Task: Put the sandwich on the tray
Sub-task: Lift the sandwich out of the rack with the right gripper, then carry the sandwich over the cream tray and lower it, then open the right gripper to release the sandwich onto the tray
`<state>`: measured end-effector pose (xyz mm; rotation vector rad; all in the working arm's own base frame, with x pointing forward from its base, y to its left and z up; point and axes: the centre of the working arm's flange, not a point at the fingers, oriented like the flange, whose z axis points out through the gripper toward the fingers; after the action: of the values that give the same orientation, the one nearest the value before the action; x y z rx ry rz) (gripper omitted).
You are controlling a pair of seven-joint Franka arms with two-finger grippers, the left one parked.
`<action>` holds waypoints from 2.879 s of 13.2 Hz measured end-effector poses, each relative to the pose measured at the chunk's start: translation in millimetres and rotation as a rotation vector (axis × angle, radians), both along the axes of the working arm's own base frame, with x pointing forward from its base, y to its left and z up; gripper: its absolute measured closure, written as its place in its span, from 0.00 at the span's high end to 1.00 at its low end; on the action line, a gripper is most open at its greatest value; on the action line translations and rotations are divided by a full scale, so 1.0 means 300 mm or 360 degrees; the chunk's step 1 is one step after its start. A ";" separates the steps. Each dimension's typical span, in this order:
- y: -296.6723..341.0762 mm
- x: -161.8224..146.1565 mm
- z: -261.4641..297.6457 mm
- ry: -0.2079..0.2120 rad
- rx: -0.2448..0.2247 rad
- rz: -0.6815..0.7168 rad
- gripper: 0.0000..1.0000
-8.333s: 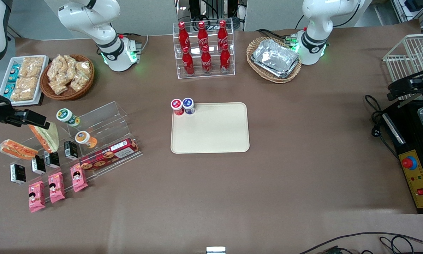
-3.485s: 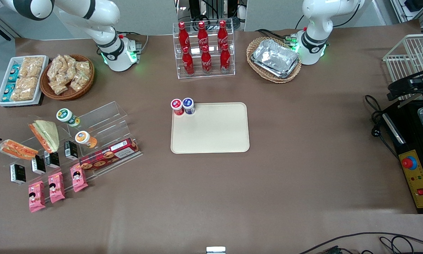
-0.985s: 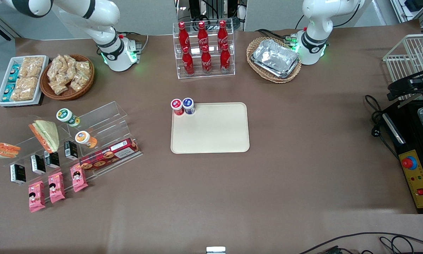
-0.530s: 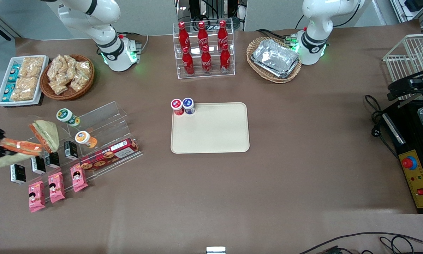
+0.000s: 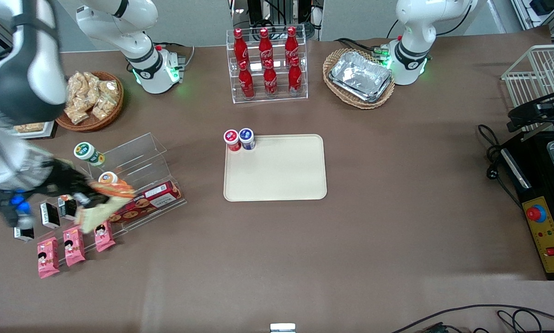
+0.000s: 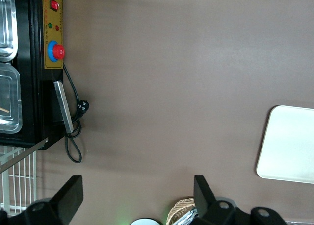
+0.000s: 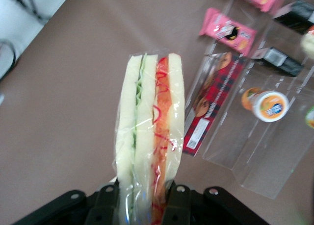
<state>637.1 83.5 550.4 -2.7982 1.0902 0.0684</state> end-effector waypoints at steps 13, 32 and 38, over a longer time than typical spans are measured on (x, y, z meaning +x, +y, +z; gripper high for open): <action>0.741 -0.103 -0.298 -0.0091 -0.0360 0.2188 0.26; 1.450 -0.439 -0.910 -0.0225 -0.0401 0.3808 0.26; 1.371 -0.416 -0.987 -0.0124 -0.0361 0.3840 0.26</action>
<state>512.2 494.9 254.4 -2.2010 -2.4271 0.0409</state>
